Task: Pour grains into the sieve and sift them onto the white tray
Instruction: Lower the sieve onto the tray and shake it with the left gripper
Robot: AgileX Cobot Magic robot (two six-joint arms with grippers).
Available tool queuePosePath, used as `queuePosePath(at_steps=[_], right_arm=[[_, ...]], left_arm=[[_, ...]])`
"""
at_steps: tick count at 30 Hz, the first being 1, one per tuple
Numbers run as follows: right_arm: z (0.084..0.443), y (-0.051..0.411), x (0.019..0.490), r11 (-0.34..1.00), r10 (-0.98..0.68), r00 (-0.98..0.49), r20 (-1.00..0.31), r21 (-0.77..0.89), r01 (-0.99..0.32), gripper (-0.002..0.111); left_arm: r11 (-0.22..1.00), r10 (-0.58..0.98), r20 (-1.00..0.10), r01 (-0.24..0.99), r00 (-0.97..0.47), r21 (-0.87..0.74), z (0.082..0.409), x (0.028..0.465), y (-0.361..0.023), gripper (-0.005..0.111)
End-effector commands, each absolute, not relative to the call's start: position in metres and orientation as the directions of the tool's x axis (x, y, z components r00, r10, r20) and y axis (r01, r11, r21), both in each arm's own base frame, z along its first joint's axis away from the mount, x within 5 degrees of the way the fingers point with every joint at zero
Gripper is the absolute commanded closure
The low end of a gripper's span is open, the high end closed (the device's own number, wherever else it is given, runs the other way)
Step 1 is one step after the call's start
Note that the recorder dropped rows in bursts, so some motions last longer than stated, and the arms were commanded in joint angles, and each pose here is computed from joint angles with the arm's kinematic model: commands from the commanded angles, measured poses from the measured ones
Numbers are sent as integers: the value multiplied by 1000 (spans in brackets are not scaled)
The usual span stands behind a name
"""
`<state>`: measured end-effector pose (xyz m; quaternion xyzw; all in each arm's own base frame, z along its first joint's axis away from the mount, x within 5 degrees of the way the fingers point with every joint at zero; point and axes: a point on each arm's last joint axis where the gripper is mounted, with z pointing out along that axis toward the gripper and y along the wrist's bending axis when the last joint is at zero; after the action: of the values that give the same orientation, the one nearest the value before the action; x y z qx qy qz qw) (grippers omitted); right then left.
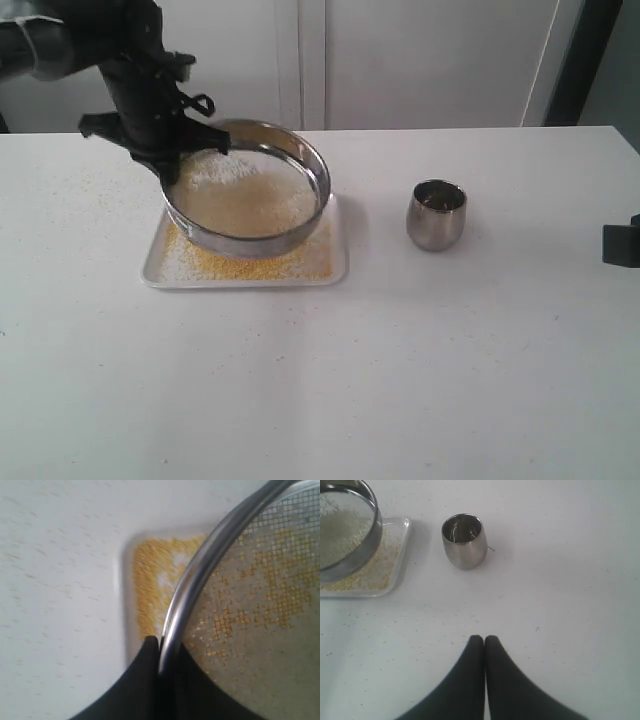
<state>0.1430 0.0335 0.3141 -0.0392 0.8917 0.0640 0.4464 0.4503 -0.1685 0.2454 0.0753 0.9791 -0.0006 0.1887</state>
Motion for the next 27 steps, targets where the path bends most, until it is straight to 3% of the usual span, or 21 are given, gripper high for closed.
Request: queuePosePath(at_steps=[1, 5, 8, 11, 14, 18, 21, 24, 25, 27], right_arm=[[315, 32, 143, 990, -20, -585, -810, 67, -126, 108], [315, 32, 143, 990, -20, -585, -810, 67, -126, 108], [315, 32, 143, 990, -20, -585, -810, 67, -126, 108], [315, 32, 143, 990, -20, -585, -810, 67, -126, 108], [315, 32, 143, 990, -20, -585, -810, 67, -126, 108], [315, 32, 143, 990, -20, -585, -810, 67, -126, 108], [315, 32, 143, 990, -20, -585, -810, 67, -126, 108], [315, 32, 143, 990, -20, -585, -810, 67, -126, 108], [315, 32, 143, 990, -20, -585, -810, 67, -126, 108], [315, 32, 143, 990, -20, -585, -810, 67, -126, 108]], left_arm=[[992, 94, -380, 121, -920, -46, 266, 450, -149, 107], [992, -39, -319, 1, -947, -125, 256, 455, -126, 107], [971, 26, -265, 88, -964, -223, 231, 450, -160, 107], [971, 129, -261, 176, -957, -164, 222, 444, -178, 107], [990, 103, -233, 122, -967, -69, 227, 447, -150, 107], [991, -10, -206, 18, -979, -133, 231, 452, -124, 107], [968, 61, -220, 112, -973, -226, 222, 448, -162, 107], [965, 192, -246, 229, -950, -130, 219, 439, -186, 107], [984, 169, -251, 179, -953, -18, 227, 442, -170, 107], [999, 41, -255, 48, -966, -23, 242, 449, -133, 107]])
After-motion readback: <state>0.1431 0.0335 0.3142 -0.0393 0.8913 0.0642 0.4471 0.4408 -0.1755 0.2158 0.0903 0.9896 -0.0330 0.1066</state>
